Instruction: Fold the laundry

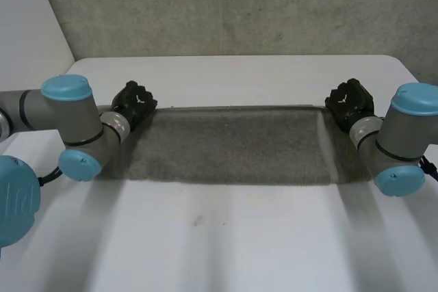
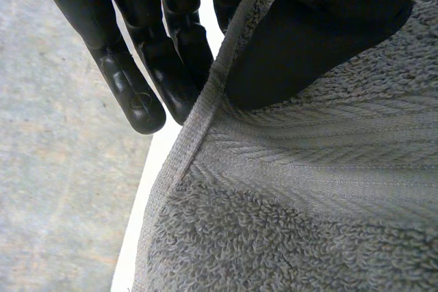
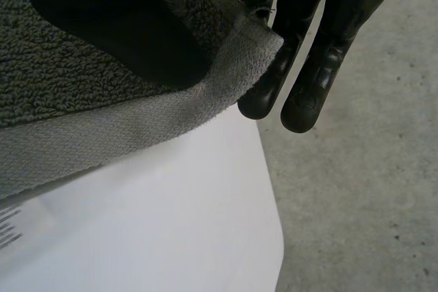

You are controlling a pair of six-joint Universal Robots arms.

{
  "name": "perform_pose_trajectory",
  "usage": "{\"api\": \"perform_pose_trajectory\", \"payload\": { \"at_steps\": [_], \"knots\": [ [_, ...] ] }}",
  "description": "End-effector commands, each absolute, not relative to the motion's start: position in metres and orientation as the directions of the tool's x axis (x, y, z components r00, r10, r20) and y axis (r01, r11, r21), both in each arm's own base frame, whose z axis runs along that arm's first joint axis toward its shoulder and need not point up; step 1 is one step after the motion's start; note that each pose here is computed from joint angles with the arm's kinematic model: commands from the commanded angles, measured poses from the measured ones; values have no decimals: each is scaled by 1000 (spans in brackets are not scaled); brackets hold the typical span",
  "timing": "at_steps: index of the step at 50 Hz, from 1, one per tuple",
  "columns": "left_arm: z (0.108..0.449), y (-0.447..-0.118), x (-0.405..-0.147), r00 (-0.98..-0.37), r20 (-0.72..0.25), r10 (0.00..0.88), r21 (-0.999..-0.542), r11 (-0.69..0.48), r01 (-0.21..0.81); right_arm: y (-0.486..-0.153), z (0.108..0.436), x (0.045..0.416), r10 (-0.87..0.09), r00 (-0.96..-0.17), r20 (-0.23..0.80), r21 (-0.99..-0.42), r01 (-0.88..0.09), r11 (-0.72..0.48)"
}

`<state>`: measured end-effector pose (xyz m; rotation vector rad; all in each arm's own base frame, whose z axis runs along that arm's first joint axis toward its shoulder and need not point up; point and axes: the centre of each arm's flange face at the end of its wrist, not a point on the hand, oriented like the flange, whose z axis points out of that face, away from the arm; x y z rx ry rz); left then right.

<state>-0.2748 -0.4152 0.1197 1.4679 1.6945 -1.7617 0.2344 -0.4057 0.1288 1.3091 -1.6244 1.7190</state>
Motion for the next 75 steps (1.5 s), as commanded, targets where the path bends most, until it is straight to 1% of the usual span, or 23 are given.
{"api": "perform_pose_trajectory", "payload": {
  "at_steps": [1,7,9,10,12,15,17,18,20,22,26,27,28,30,31,33,36,38,43,54,62,69,75],
  "knots": [
    [125,-417,-285,-455,-811,367,-569,-320,757,-418,128,236,-205,-480,853,-521,-814,-258],
    [136,-406,-292,-452,-813,366,-568,-334,752,-420,142,234,-171,-504,847,-532,-809,-250],
    [143,-402,-291,-458,-811,365,-573,-334,748,-419,167,230,-136,-539,831,-555,-791,-258],
    [149,-398,-290,-459,-810,365,-574,-335,747,-419,167,230,-136,-540,831,-555,-790,-258],
    [157,-394,-289,-461,-810,362,-575,-339,744,-413,190,229,-148,-612,777,-627,-730,-273],
    [175,-386,-287,-472,-810,349,-580,-350,736,-410,199,228,-166,-642,748,-660,-699,-274],
    [182,-382,-286,-480,-806,346,-586,-353,729,-400,216,230,-235,-686,689,-724,-637,-265],
    [190,-377,-285,-493,-798,346,-598,-354,719,-400,216,230,-235,-686,688,-725,-636,-265],
    [197,-372,-284,-508,-788,347,-612,-351,709,-394,228,223,-287,-722,630,-777,-589,-222],
    [204,-368,-282,-530,-772,351,-632,-345,694,-394,233,213,-294,-743,601,-799,-571,-190],
    [221,-352,-276,-594,-713,374,-700,-315,641,-387,242,199,-308,-772,556,-828,-549,-118],
    [225,-345,-272,-616,-687,385,-725,-299,621,-380,243,193,-329,-782,529,-839,-540,-65],
    [225,-345,-272,-617,-687,385,-725,-299,621,-380,243,192,-329,-783,529,-839,-540,-64],
    [231,-332,-264,-656,-638,404,-768,-267,582,-364,231,181,-379,-798,469,-843,-532,75],
    [231,-332,-264,-656,-637,404,-768,-267,582,-364,231,181,-379,-798,469,-843,-532,76],
    [231,-317,-259,-687,-584,432,-808,-228,544,-351,217,168,-413,-807,422,-828,-528,186],
    [229,-310,-258,-701,-555,447,-827,-205,524,-345,211,163,-425,-811,402,-820,-525,226],
    [222,-298,-256,-724,-499,477,-858,-158,488,-333,198,159,-462,-809,364,-813,-518,266],
    [219,-284,-253,-753,-430,498,-892,-108,438,-324,178,153,-504,-806,310,-821,-494,286],
    [206,-273,-249,-758,-399,515,-901,-66,429,-332,144,146,-484,-809,333,-846,-483,225],
    [202,-271,-249,-759,-401,512,-901,-73,427,-338,126,145,-491,-807,330,-836,-491,245],
    [201,-270,-249,-759,-401,514,-901,-71,428,-345,127,131,-457,-825,333,-833,-484,267],
    [204,-268,-248,-760,-401,511,-902,-75,425,-358,136,104,-393,-834,387,-820,-506,267]
  ]
}}
